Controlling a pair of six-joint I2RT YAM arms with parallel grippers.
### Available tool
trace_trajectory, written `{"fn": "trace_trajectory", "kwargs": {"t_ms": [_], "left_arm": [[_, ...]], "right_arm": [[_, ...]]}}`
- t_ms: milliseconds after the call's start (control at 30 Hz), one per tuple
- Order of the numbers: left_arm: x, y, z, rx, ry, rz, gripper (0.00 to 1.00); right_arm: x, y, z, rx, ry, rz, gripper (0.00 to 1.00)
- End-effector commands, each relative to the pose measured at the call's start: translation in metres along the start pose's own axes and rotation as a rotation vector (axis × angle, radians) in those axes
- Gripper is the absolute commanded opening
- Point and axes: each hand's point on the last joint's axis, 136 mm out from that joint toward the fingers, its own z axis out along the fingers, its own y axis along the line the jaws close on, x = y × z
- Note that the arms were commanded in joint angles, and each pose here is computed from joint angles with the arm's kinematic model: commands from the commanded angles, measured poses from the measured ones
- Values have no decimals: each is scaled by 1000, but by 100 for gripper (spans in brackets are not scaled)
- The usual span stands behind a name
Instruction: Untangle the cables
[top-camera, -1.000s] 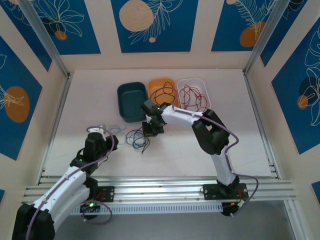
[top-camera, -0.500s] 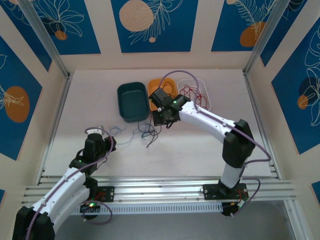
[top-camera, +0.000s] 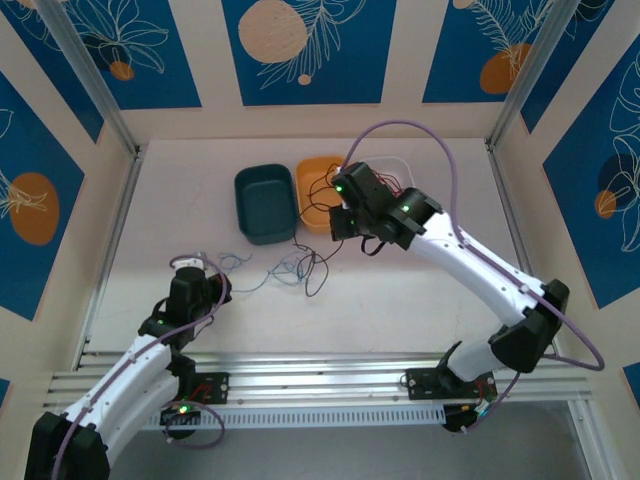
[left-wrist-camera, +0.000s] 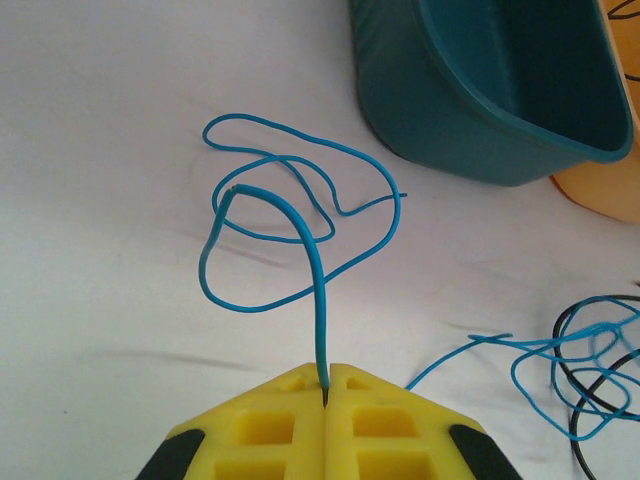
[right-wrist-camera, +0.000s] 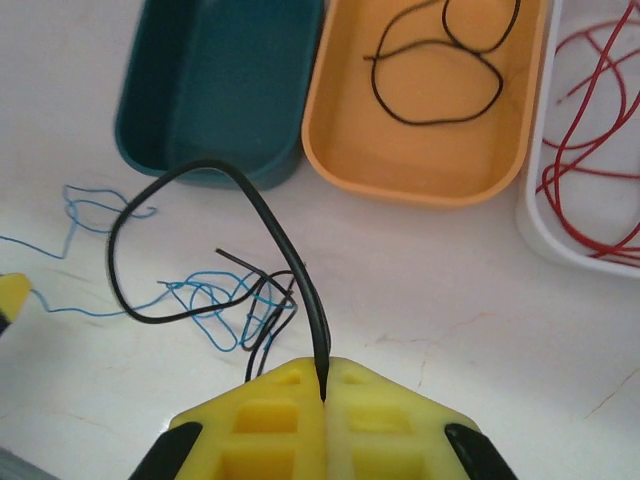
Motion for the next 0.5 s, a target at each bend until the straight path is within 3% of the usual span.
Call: {"fn": "trace_trajectory", "kwargs": {"t_ms": [0,467], "left_arm": [[1,8,2,-29,-2,-18,0],[4,5,8,-19,18,-21,0]], "right_arm": [[-22,3,-39,-62,-101,-19,0],[-65,14,-132,-284,-341,-37,0]]}}
